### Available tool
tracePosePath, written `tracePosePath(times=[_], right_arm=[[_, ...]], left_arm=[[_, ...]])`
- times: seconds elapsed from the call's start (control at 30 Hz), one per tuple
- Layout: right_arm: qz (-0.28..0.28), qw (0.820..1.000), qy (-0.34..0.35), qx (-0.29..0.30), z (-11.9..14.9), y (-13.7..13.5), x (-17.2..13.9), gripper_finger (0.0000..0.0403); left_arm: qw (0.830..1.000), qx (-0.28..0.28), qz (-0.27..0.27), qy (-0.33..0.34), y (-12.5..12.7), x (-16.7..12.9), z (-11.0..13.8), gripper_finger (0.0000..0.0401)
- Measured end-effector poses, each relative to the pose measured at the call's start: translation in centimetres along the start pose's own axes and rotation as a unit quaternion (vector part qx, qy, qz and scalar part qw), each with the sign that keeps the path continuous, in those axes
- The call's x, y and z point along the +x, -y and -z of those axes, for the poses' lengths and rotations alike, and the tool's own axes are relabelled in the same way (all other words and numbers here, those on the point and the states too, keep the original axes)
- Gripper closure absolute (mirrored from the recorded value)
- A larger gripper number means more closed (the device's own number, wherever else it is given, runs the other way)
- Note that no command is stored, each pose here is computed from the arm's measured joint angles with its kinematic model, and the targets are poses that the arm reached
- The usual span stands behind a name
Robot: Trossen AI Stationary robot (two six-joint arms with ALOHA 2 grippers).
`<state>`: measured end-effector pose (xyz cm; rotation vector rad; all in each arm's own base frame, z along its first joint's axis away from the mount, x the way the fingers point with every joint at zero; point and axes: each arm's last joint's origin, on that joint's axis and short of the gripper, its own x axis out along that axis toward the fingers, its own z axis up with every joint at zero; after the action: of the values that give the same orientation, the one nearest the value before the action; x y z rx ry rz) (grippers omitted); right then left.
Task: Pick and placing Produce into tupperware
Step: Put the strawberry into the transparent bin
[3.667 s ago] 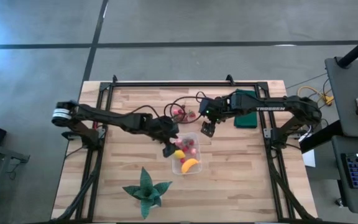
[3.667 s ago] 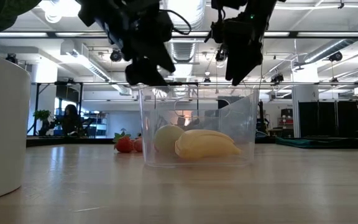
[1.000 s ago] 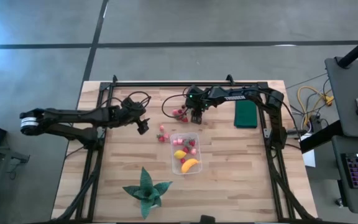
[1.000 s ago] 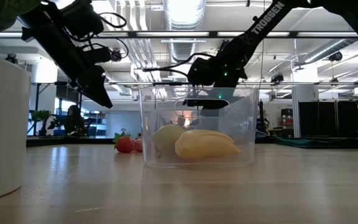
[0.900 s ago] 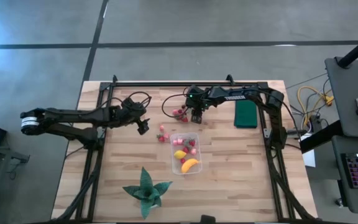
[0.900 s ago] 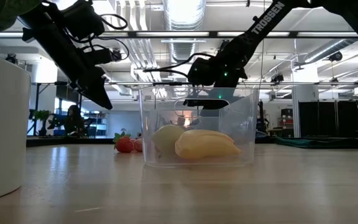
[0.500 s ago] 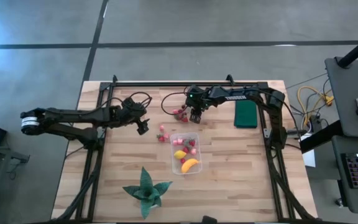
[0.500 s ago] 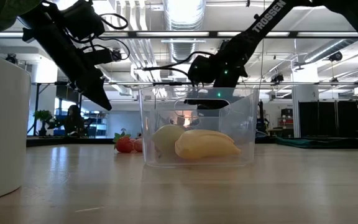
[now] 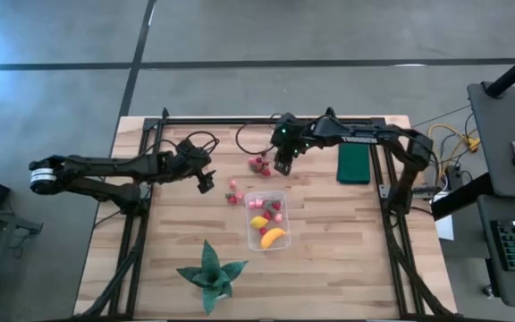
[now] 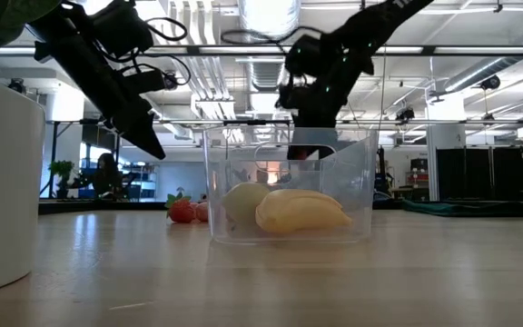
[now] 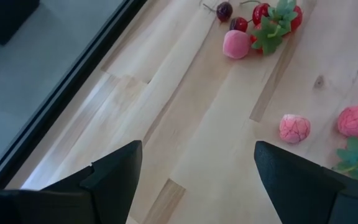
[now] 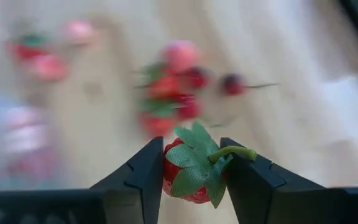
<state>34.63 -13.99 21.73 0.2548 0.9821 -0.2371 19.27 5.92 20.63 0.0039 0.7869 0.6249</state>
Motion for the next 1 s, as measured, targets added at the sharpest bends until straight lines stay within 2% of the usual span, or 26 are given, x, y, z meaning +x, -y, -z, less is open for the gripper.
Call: tracePosePath(times=[0.13, 0.3, 0.4, 0.5, 0.77, 1.0], right_arm=[[-0.066, 0.998, -0.005, -0.021, 0.1, -3.4, -1.2, 0.0262], [-0.103, 0.993, -0.026, -0.052, 0.9, -7.7, -1.4, 0.0262], [-0.109, 0.992, -0.047, -0.050, 1.3, -8.1, -1.4, 0.0262], [-0.124, 0.987, -0.065, -0.076, 1.8, -8.4, -1.5, 0.0262], [-0.159, 0.973, -0.089, -0.141, 2.9, -11.4, -1.6, 0.0261], [-0.143, 0.964, -0.084, -0.207, 3.5, -13.5, -1.3, 0.0259]], left_arm=[[1.000, 0.000, 0.012, 0.000, 0.1, 0.0, 0.0, 0.0106], [1.000, 0.000, 0.020, -0.001, 0.2, 0.1, 0.0, 0.0106], [0.999, 0.000, 0.039, -0.004, 0.3, 0.1, 0.1, 0.0106], [0.998, 0.003, 0.062, -0.006, 0.4, 0.1, 0.1, 0.0106], [0.996, 0.061, 0.067, -0.002, 0.5, 0.2, 0.2, 0.0106], [0.995, 0.055, 0.085, 0.002, 0.6, 0.2, 0.2, 0.0106]])
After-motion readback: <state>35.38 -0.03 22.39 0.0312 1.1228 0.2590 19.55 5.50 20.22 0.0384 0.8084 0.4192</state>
